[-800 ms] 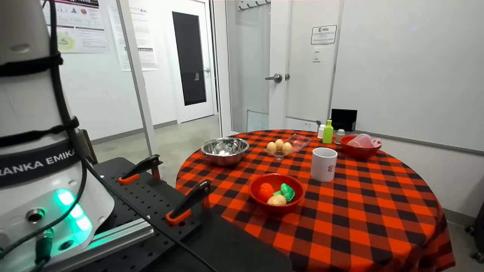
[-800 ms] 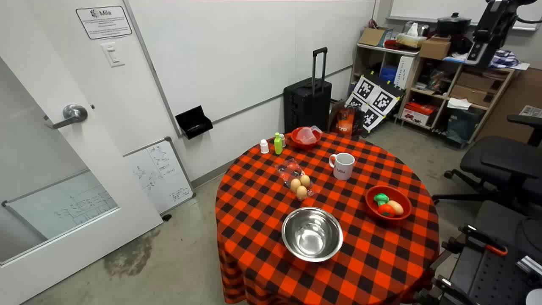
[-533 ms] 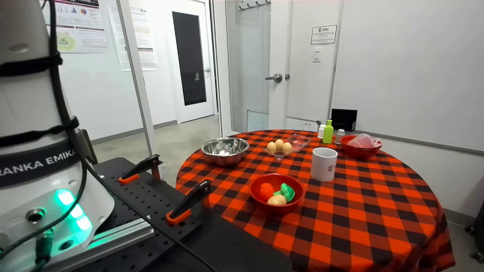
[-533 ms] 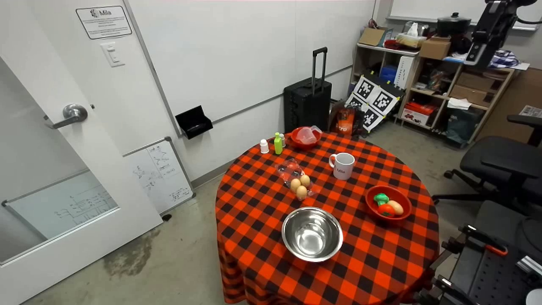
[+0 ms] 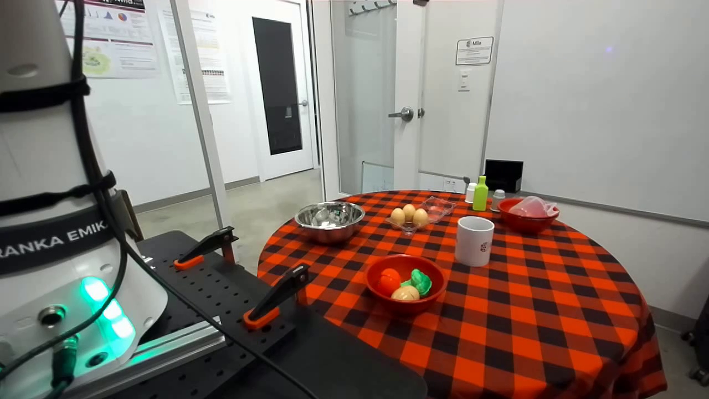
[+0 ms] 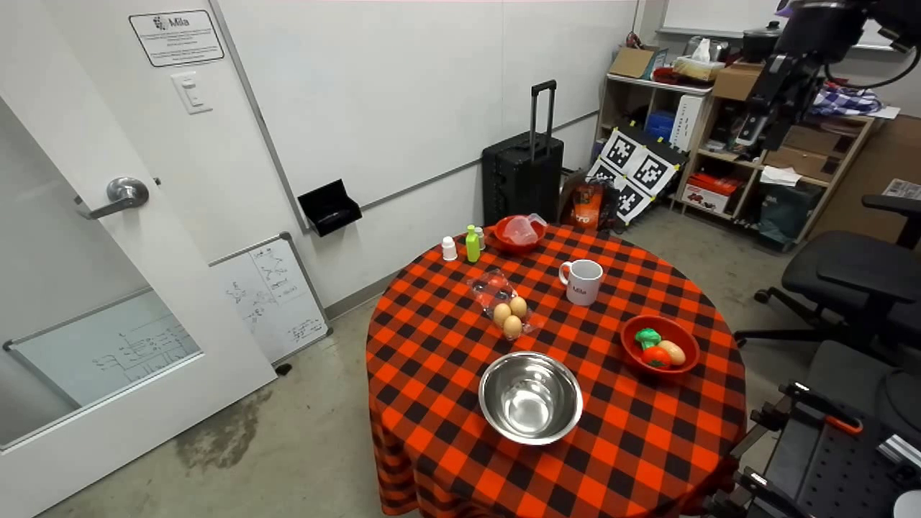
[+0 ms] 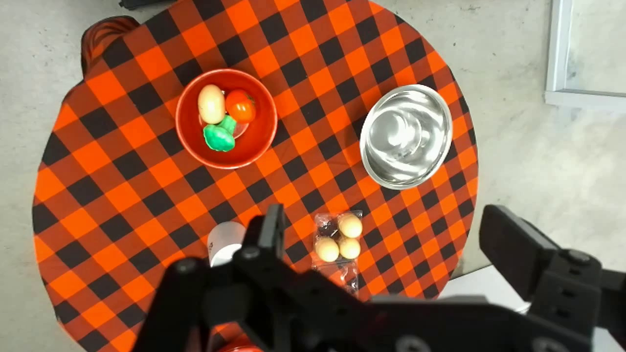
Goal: Take the plastic broccoli from the bowl and put it on the table
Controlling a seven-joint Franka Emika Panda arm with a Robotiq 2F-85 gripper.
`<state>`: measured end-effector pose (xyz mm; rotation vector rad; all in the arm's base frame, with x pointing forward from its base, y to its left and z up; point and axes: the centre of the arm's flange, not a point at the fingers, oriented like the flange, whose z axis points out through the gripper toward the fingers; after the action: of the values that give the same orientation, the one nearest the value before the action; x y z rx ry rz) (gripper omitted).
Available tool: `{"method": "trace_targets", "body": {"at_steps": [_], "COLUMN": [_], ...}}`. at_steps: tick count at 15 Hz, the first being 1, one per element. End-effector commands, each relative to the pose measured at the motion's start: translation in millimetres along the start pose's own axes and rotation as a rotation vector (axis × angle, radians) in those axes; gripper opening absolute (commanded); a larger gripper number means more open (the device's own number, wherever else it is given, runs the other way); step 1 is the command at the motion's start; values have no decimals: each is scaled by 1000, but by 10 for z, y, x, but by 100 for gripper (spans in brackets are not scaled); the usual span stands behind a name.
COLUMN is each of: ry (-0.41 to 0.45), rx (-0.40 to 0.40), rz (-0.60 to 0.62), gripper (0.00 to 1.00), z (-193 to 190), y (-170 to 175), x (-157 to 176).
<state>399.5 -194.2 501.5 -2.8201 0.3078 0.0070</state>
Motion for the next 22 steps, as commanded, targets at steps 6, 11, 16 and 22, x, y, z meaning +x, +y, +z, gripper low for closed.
{"method": "trace_targets", "body": {"at_steps": [6, 11, 16, 22], "ry": [-87, -138, -173, -229], "rx": [13, -7, -66, -119], "rz": [125, 193, 242, 297], "gripper": [100, 100, 100, 100], "z": [1050, 1714, 2351, 2990], "y": [387, 542, 580, 606], "x": [473, 592, 745, 811]}}
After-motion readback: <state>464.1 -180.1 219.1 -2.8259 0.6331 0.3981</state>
